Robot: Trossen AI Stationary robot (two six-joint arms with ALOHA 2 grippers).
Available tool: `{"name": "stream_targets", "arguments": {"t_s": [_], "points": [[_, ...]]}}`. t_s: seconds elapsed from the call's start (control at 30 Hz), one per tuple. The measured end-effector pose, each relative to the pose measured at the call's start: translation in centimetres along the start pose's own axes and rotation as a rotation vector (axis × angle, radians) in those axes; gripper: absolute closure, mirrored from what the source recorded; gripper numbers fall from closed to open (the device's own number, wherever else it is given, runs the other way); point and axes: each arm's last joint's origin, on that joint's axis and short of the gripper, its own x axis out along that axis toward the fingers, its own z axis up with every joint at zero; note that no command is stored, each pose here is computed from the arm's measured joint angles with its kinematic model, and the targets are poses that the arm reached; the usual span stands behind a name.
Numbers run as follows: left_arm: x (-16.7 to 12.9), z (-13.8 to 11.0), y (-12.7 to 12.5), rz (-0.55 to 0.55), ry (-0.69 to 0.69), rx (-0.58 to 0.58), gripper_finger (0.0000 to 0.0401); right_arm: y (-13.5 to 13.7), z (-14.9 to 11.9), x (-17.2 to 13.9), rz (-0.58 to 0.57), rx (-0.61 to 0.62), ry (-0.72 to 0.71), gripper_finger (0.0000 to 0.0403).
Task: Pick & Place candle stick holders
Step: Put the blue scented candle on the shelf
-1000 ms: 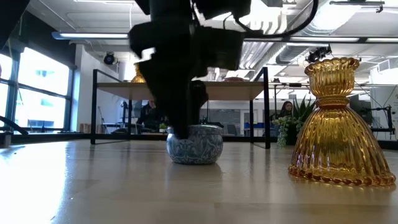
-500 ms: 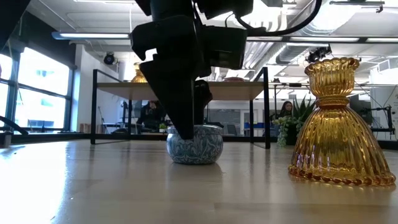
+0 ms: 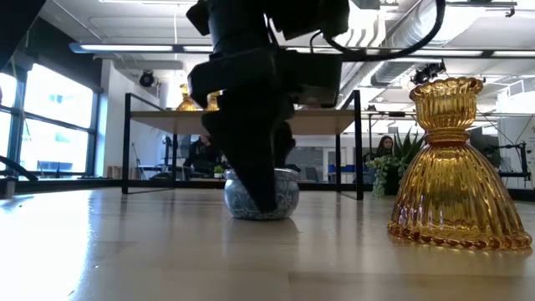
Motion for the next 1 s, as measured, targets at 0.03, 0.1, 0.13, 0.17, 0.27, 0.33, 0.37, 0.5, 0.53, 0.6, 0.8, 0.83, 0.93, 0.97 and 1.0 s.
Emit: {"name": "stream_targets", "arguments": {"t_s": [0.03,0.1,0.13,0.17,0.27,0.33,0.37,0.5,0.53,0.6,0.8,0.83,0.93,0.97,1.0], "points": [[0.0,0.1,0.0,-0.001,-0.009,0.001,0.0025,0.0,0.0,0.0,0.0,0.0,0.0,0.0007],[0.0,0.2,0.0,0.0,-0.016,0.013,0.0025,0.0,0.0,0.0,0.0,0.0,0.0,0.0007],[0.0,0.1,0.0,0.001,-0.014,0.023,0.0025,0.0,0.0,0.0,0.0,0.0,0.0,0.0007],[0.0,0.1,0.0,0.002,-0.014,0.036,0.0025,0.0,0.0,0.0,0.0,-0.001,0.0,0.0007],[0.0,0.1,0.0,0.003,-0.012,0.057,0.0025,0.0,0.0,0.0,0.0,-0.001,0.0,0.0007],[0.0,0.1,0.0,0.003,-0.004,0.054,0.0025,0.0,0.0,0.0,0.0,-0.001,0.001,0.0007],[0.0,0.0,0.0,0.003,-0.003,0.053,0.0025,0.0,0.0,0.0,0.0,-0.001,0.001,0.0007],[0.0,-0.1,0.4,-0.014,0.017,0.043,0.0037,0.0,0.0,0.0,0.001,0.0,0.002,0.0007],[-0.1,-0.1,0.6,-0.03,0.02,0.037,0.0046,0.0,0.0,0.0,0.001,0.0,0.002,0.0007],[-0.1,-0.1,1.1,-0.05,0.02,0.025,0.0072,0.0,0.0,0.0,0.001,0.0,0.002,0.0007],[-0.2,0.0,2.3,-0.09,0.019,-0.007,0.0111,0.0,0.0,0.0,0.001,0.0,0.002,0.0007],[-0.2,0.0,2.3,-0.088,0.019,-0.006,0.0111,0.0,0.0,0.0,0.002,0.0,0.002,0.0007],[-0.2,0.0,2.2,-0.087,0.02,0.015,0.0111,0.0,0.0,0.0,0.002,0.0,0.002,0.0007],[-0.2,0.0,2.3,-0.086,0.021,0.018,0.0111,0.0,0.0,0.0,0.002,0.0,0.002,0.0007],[-0.3,0.0,2.2,-0.087,0.022,0.02,0.0111,0.0,0.0,0.0,0.002,0.0,0.002,0.0007]]}}
